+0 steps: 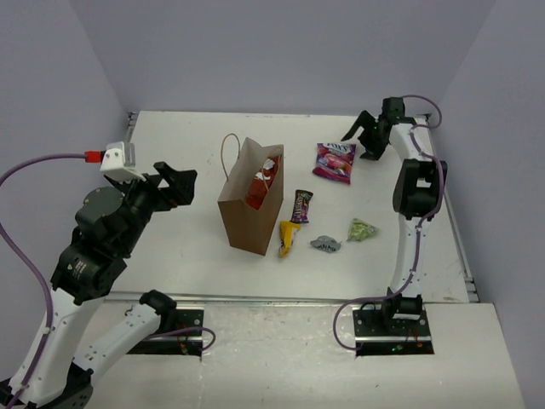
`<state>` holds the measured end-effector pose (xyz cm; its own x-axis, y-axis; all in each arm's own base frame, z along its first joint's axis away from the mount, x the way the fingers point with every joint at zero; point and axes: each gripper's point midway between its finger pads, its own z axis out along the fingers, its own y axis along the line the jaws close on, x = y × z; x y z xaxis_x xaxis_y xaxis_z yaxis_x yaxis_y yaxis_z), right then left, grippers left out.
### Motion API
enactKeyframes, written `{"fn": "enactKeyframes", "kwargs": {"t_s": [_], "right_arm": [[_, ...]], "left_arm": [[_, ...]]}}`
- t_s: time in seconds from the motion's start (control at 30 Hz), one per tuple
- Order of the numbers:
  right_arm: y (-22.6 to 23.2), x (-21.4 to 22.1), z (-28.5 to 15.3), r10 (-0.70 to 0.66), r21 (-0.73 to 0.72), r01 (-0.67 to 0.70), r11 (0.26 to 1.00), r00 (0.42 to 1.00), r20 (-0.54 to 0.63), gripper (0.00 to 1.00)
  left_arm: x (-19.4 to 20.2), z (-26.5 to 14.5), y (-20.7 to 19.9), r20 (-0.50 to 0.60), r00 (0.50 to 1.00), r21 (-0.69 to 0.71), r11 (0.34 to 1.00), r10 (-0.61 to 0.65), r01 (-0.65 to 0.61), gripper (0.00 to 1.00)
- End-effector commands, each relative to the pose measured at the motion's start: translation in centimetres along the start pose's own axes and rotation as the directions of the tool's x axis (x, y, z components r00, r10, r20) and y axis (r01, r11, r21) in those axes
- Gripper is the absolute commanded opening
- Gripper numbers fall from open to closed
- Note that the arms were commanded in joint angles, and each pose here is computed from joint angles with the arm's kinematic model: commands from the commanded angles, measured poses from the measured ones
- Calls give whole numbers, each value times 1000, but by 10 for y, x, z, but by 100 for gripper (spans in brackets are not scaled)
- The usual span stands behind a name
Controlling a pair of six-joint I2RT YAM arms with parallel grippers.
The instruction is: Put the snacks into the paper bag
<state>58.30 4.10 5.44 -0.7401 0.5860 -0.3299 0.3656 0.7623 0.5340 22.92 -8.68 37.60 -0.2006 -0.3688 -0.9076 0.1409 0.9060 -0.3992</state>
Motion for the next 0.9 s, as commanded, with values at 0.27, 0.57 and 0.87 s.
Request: {"fn": "enactKeyframes", "kwargs": {"t_s": [0.27,0.57,0.87], "right_arm": [[41,15,15,114,-122,-126,985,989,-98,73],[75,30,3,92,-293,-135,947,983,-156,0],[87,33,-68,-11,-283,-1,959,999,-42,52]], "left_arm": [[-12,7,-4,46,999,9,1000,19,-19,100],[-15,-1,0,54,998,-3,1000,16,-16,100],[-21,-9,-1,70,998,2,1000,4,-4,100]]}}
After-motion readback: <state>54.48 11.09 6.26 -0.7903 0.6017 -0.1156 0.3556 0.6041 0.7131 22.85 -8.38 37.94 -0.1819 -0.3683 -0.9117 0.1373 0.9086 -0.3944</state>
